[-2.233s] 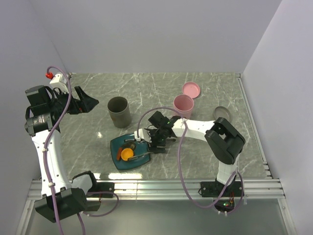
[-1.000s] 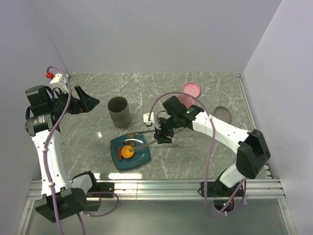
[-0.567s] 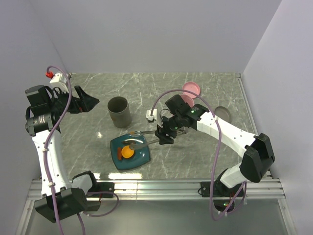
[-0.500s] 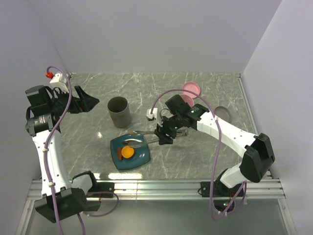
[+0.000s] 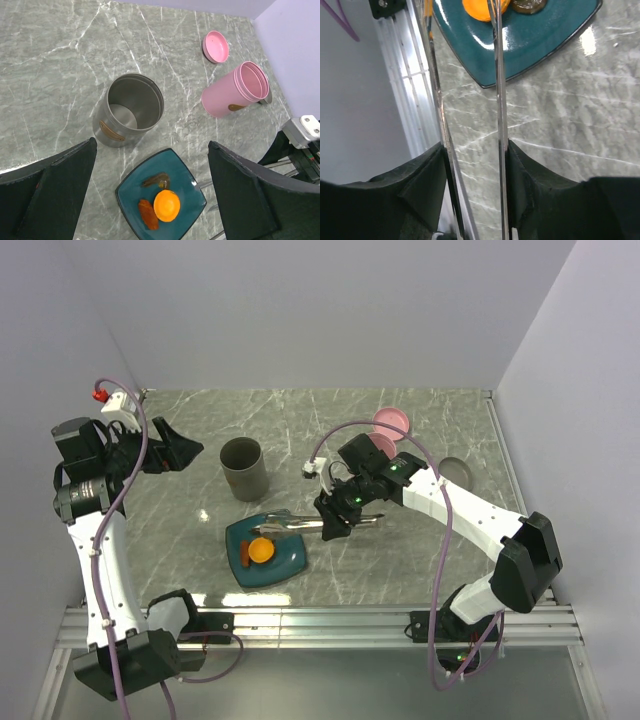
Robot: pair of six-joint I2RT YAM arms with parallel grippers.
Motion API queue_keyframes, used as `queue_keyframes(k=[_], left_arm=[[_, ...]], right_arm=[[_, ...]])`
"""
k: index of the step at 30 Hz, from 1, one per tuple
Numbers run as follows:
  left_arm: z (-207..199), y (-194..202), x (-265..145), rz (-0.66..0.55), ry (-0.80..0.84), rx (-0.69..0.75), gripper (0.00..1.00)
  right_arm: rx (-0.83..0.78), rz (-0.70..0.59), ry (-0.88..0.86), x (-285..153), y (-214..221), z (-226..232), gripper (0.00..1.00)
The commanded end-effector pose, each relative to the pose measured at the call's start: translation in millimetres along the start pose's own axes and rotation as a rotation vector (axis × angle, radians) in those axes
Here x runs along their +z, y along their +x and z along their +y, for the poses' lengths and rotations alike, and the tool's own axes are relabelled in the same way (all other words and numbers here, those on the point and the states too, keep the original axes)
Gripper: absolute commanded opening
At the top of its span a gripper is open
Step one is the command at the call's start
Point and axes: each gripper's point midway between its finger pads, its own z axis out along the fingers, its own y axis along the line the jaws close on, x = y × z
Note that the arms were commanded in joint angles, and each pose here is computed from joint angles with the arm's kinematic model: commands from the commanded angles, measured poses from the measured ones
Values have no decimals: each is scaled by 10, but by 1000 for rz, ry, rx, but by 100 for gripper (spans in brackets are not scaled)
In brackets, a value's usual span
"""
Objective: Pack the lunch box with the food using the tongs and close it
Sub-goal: Pick up the clamp from the plate, then pick up the fake food from the plate.
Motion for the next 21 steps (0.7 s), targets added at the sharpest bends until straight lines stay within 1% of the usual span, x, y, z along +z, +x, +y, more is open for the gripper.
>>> queue_keyframes(k=[1,11,21], left_arm=[[-67,-74,-38,-36,18,38,99],[-36,-24,-19,-41,11,15,100],[-6,-73,-30,-70,-20,18,100]], right_arm=[[45,-42,-24,-77,-92,103,52],[233,2,-91,142,40,150,50],[327,48,-105,345,213,87,50]])
